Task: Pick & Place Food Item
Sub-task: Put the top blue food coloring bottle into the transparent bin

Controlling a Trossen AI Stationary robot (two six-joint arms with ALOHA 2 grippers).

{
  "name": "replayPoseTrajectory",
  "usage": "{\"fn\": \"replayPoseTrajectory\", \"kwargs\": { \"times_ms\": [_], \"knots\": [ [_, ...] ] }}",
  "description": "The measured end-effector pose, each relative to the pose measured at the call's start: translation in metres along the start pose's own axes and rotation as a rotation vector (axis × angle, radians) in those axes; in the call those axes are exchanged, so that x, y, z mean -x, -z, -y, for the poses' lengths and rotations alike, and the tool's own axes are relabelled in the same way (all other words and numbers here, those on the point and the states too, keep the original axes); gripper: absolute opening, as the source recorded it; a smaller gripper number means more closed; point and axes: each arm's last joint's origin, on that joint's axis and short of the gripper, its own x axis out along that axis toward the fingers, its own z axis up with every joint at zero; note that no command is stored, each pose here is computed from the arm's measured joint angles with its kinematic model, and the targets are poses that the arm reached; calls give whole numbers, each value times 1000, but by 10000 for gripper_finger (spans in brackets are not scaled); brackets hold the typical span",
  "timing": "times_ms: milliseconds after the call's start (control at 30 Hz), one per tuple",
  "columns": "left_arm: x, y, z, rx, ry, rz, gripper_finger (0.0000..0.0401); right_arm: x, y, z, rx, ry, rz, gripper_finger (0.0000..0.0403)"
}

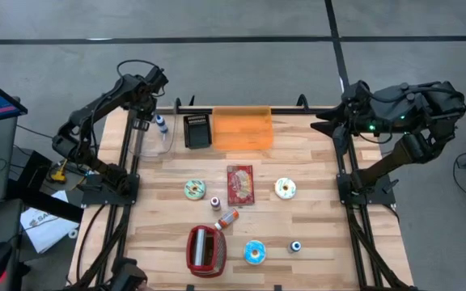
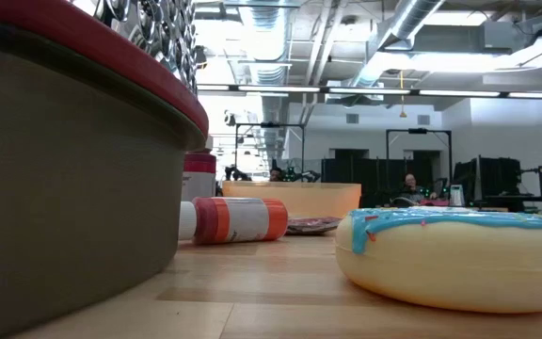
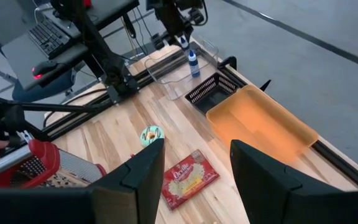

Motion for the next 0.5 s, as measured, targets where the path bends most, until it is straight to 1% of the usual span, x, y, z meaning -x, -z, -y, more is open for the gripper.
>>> {"fn": "replayPoseTrajectory", "kwargs": {
  "times_ms": [167,333,433,500],
  "knots": [
    [-10,-2,-8,29,-17,-5,111,0,0,0,-16,-2,3,175],
    [-21,-5,-15,97,18,-30,110,0,-1,-1,-31,-9,13,175],
    [-30,-6,-22,130,7,-44,110,0,-2,-1,-44,-12,17,175],
    [-34,-6,-26,155,18,-56,110,0,-2,-1,-57,-12,17,175]
  ]
}}
